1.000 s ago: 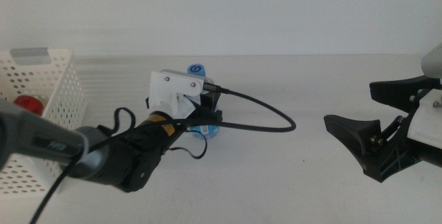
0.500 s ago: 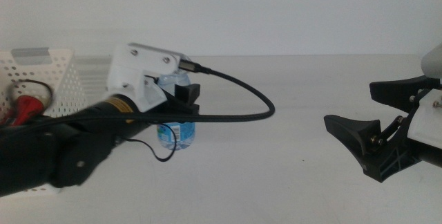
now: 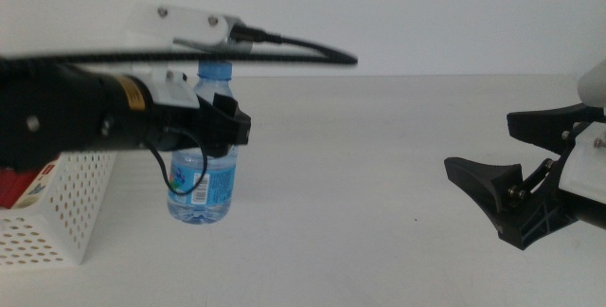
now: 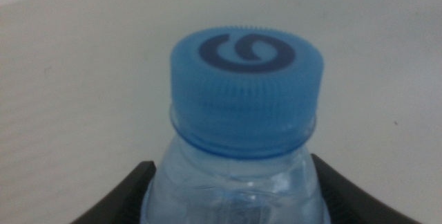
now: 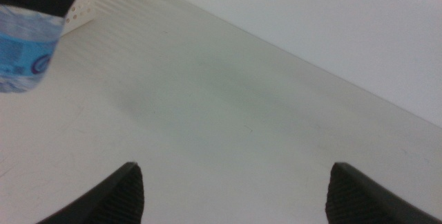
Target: Use arms to grab the bottles and put them into the dustbin to the left of the table.
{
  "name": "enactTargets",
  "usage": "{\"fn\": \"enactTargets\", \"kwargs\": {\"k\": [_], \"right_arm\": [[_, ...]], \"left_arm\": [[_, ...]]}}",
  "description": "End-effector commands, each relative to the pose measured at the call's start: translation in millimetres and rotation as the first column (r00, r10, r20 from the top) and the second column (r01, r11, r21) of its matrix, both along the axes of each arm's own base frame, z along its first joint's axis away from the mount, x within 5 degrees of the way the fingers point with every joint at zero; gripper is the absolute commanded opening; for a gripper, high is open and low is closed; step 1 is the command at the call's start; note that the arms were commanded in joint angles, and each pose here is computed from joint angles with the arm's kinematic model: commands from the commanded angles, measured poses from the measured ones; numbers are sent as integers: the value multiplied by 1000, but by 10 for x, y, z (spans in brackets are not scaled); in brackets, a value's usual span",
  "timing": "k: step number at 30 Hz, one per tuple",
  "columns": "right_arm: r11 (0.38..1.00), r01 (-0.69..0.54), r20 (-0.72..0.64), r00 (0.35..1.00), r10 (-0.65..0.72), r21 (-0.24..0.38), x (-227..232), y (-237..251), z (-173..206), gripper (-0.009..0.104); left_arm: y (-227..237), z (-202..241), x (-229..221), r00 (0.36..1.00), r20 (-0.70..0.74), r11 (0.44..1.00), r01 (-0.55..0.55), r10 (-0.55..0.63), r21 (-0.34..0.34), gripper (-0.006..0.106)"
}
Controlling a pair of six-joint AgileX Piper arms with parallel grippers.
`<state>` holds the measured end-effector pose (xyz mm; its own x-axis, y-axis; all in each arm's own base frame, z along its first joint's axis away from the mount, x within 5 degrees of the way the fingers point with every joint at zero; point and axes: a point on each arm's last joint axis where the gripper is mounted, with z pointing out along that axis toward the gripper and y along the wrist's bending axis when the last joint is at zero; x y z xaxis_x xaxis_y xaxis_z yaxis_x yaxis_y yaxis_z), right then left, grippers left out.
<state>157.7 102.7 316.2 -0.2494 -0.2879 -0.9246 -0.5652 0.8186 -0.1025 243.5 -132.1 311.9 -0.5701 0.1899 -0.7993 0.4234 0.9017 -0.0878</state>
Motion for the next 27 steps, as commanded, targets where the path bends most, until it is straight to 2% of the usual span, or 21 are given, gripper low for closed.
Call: {"fn": "enactTargets", "kwargs": {"k": [1,10,17,22,24,27], "right_arm": [[999,-13,91,996,9,44,10,13,165,79],[999,-13,91,996,9,44,10,13,165,79],[999,-13,91,996,9,44,10,13,165,79],[999,-13,91,996,9,44,10,13,165,79],[999,-13,91,996,9,44,10,13,165,79],[999,-13,91,996,9,44,10,13,165,79]], "left_arm": [[12,449,-35,995,97,998,2,4,-60,-5],[78,788,6,1000,-19,996,-15,17,84,-5],[685,866,161,972,-83,967,-206,220,150,-5],[1175,834,224,931,-150,924,-291,333,248,-5],[1343,856,276,910,-183,912,-320,371,255,-5],[1518,901,371,893,-220,911,-346,394,226,-5]]}}
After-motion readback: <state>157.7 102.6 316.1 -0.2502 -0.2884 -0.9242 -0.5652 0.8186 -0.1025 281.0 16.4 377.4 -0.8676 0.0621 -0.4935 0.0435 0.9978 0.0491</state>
